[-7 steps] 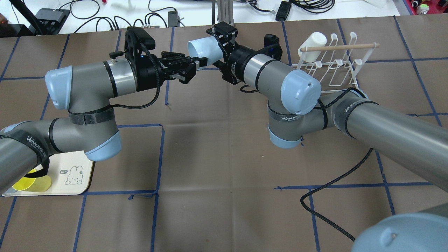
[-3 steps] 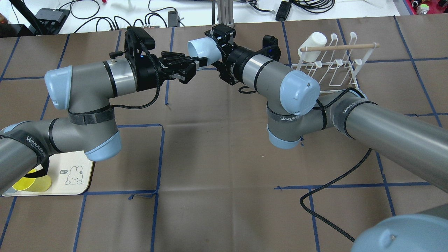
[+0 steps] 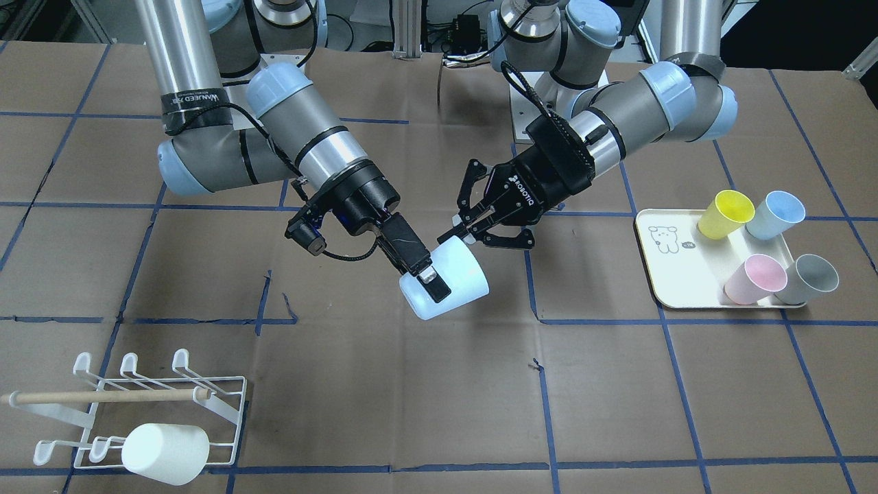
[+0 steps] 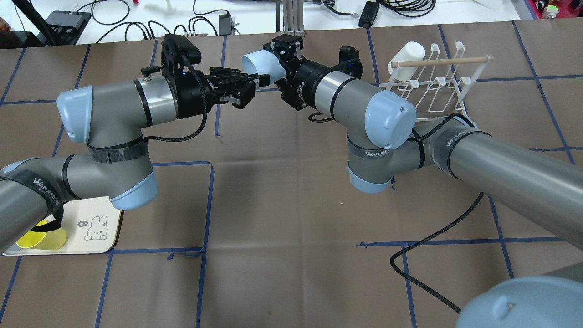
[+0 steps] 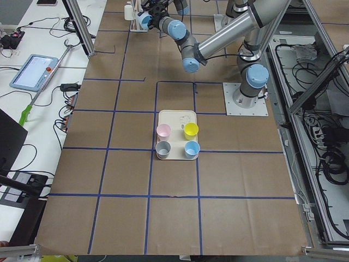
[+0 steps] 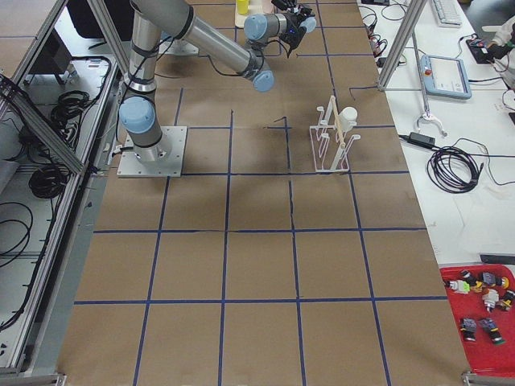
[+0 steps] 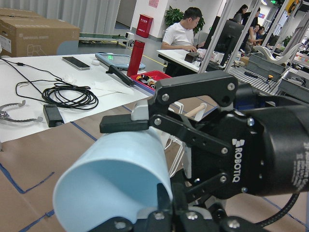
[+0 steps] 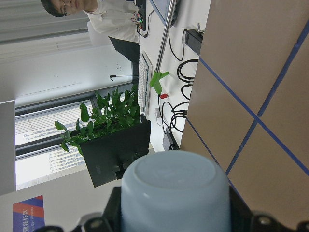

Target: Transfer IKEA cup to right arm and place on rack

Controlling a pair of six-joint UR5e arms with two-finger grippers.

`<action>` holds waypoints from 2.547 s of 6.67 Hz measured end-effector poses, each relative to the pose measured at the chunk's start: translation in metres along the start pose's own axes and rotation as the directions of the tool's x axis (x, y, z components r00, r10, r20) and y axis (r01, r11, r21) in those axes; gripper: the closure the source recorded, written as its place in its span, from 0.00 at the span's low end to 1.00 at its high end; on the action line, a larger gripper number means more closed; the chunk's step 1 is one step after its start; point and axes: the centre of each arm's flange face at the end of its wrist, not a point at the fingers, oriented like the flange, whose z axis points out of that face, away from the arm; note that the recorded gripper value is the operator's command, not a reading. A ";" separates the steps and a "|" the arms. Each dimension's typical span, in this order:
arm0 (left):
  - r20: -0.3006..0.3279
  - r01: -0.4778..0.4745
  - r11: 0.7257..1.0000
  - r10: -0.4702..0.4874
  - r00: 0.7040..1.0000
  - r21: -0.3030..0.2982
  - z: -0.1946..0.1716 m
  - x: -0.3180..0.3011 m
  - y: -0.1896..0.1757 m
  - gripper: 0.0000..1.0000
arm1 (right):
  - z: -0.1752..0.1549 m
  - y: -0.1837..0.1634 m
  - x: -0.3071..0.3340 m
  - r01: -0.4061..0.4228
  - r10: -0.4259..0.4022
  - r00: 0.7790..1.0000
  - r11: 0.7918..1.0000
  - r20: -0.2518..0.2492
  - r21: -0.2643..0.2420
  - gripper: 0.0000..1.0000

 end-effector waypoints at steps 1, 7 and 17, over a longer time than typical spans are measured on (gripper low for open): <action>0.001 0.003 1.000 -0.003 1.000 0.000 0.000 0.000 0.000 0.35 | 0.000 0.002 -0.001 0.001 -0.001 1.000 1.000 0.002 -0.012 0.64; 0.030 0.031 0.999 -0.032 0.999 0.026 -0.020 -0.004 -0.008 0.01 | 0.001 -0.008 -0.003 0.003 -0.003 1.000 1.000 0.007 0.000 0.64; 0.723 0.592 0.758 -0.244 0.646 -0.273 -0.081 -0.120 -0.006 0.01 | -0.097 -0.193 -0.017 0.933 -0.897 0.355 0.323 -0.264 0.157 0.87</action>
